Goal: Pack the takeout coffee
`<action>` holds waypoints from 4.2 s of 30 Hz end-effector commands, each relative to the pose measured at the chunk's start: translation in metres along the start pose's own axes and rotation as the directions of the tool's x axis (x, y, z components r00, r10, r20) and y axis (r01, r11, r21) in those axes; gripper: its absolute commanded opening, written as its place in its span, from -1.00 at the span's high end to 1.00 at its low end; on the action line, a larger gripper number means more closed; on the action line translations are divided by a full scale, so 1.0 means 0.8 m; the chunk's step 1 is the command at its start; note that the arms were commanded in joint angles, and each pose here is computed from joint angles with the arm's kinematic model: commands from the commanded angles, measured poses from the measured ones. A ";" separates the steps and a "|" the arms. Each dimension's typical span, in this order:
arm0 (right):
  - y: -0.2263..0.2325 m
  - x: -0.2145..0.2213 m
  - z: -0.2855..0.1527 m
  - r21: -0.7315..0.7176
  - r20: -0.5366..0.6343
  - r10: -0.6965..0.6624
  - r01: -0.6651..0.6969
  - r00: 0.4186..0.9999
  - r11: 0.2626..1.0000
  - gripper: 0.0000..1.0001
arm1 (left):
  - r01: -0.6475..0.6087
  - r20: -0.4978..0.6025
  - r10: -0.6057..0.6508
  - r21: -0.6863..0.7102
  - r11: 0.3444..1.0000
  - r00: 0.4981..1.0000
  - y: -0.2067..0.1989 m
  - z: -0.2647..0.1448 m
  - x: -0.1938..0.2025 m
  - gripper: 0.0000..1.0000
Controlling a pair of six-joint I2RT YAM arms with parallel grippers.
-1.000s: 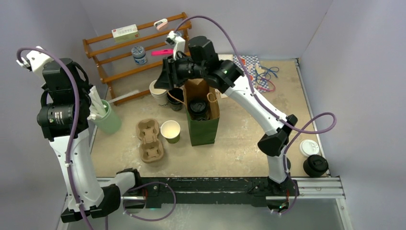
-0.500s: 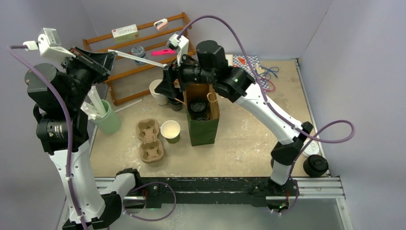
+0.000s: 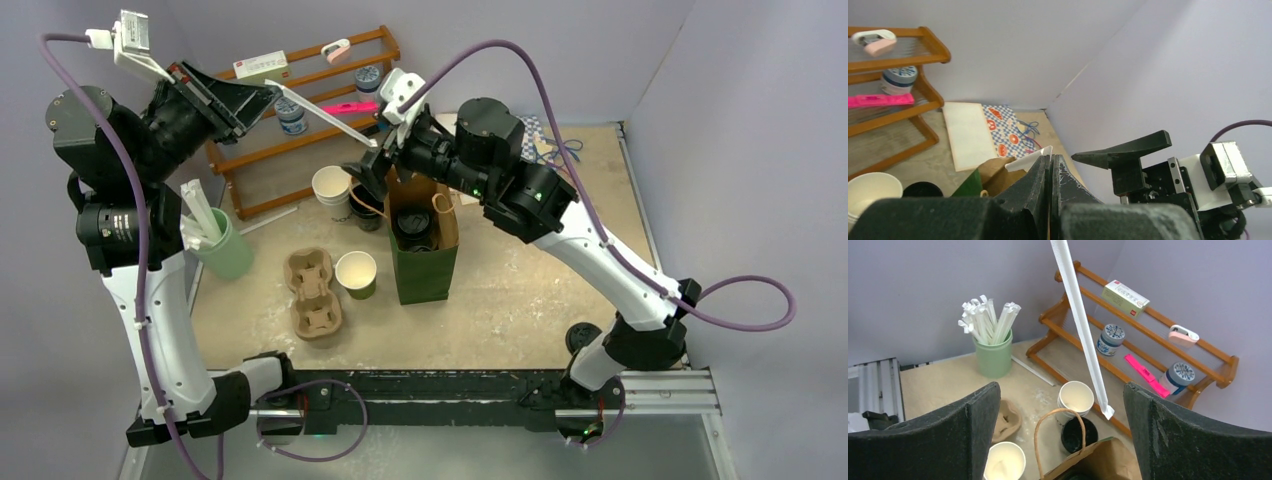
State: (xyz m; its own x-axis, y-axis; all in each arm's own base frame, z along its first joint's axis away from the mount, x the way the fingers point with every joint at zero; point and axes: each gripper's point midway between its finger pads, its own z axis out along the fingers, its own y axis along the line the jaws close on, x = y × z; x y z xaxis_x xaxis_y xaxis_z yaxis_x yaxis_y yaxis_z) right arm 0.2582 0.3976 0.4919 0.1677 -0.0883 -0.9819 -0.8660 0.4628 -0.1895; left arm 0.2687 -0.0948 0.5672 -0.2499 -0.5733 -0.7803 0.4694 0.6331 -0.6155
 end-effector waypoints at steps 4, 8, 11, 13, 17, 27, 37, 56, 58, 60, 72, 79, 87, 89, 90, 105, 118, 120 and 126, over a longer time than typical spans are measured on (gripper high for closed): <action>-0.016 -0.029 0.002 0.071 0.085 -0.127 0.121 0.988 0.990 -0.52 | 0.013 -0.051 -0.003 0.185 0.983 0.999 -0.055 -0.007 -0.002 1.00; -0.021 -0.034 0.012 0.094 0.099 -0.123 0.114 0.987 0.989 -0.39 | 0.031 -0.078 -0.015 0.208 0.978 0.997 -0.057 -0.007 0.005 1.00; -0.022 -0.036 0.022 0.094 0.101 -0.126 0.117 0.987 0.989 -0.34 | 0.057 -0.108 -0.034 0.221 0.974 0.994 -0.056 -0.006 0.016 1.00; -0.023 -0.038 0.027 0.096 0.107 -0.126 0.116 0.986 0.989 -0.28 | 0.073 -0.126 -0.044 0.234 0.970 0.991 -0.057 -0.004 0.022 1.00; -0.022 -0.034 0.034 0.095 0.106 -0.121 0.111 0.987 0.989 -0.14 | 0.085 -0.153 -0.048 0.249 0.965 0.987 -0.059 0.000 0.029 1.00; -0.024 -0.011 0.027 0.119 0.073 -0.090 0.081 0.993 0.990 -0.23 | 0.124 -0.202 -0.086 0.181 0.976 0.976 -0.034 0.019 0.056 1.00; -0.020 0.013 -0.023 0.153 0.036 0.018 -0.023 0.999 0.988 -0.97 | 0.101 -0.180 -0.095 0.022 0.995 0.979 0.012 0.046 0.086 1.00; -0.044 0.038 -0.152 0.335 0.021 0.034 -0.039 0.999 0.942 -0.97 | -0.003 -0.260 0.003 0.001 1.000 0.966 0.011 0.119 0.189 1.00; -0.046 0.037 -0.156 0.341 0.022 0.031 -0.037 0.999 0.939 -0.97 | -0.068 -0.240 0.062 -0.018 0.998 0.969 0.007 0.128 0.197 1.00; -0.047 0.038 -0.159 0.346 0.017 0.026 -0.030 1.000 0.938 -0.97 | -0.143 -0.217 0.126 -0.066 0.987 0.968 0.009 0.133 0.206 0.62; -0.054 0.049 -0.153 0.374 -0.014 -0.004 0.008 1.000 0.927 -0.97 | -0.259 -0.186 0.231 -0.142 0.955 0.955 -0.013 0.103 0.172 -0.64; -0.066 0.050 -0.169 0.448 0.021 0.054 -0.058 0.998 0.892 -0.97 | -0.184 -0.204 0.091 -0.498 0.848 0.975 0.112 0.074 0.146 -0.43; -0.065 0.050 -0.178 0.445 -0.001 0.062 -0.055 0.998 0.894 -0.97 | 0.163 0.067 -0.186 -0.804 0.572 0.980 0.245 0.033 0.169 -0.32; -0.064 0.050 -0.181 0.440 -0.009 0.062 -0.052 0.998 0.896 -0.96 | 0.196 0.088 -0.238 -0.854 0.481 0.967 0.283 0.029 0.185 -0.29; -0.064 0.049 -0.183 0.438 -0.011 0.063 -0.052 0.998 0.897 -0.96 | 0.208 0.101 -0.271 -0.892 0.402 0.957 0.301 0.018 0.194 -0.27; -0.061 0.054 -0.211 0.438 -0.030 0.064 -0.044 0.997 0.898 -0.84 | 0.534 0.505 -0.302 -0.845 0.016 0.809 0.456 -0.010 0.249 0.21; -0.067 0.060 -0.205 0.446 -0.081 -0.002 0.038 0.997 0.894 -0.79 | 0.642 0.649 -0.237 -0.758 -0.118 0.723 0.558 -0.023 0.251 0.42; -0.069 0.060 -0.205 0.452 -0.088 -0.011 0.050 0.996 0.890 -0.78 | 0.647 0.659 -0.238 -0.750 -0.135 0.714 0.570 -0.021 0.255 0.43; -0.070 0.061 -0.200 0.452 -0.095 -0.018 0.059 0.995 0.890 -0.78 | 0.614 0.665 -0.264 -0.746 -0.257 0.698 0.603 -0.029 0.283 0.43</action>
State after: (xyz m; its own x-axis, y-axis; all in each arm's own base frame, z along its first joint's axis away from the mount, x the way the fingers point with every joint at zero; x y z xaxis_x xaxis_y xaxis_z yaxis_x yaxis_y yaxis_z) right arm 0.2366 0.2310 0.4382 0.1003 -0.1945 -0.9758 -0.5798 0.7855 -0.2162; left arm 0.4100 0.0860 0.1012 0.2227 -0.9099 -0.3499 -0.9042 -0.0587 -0.4230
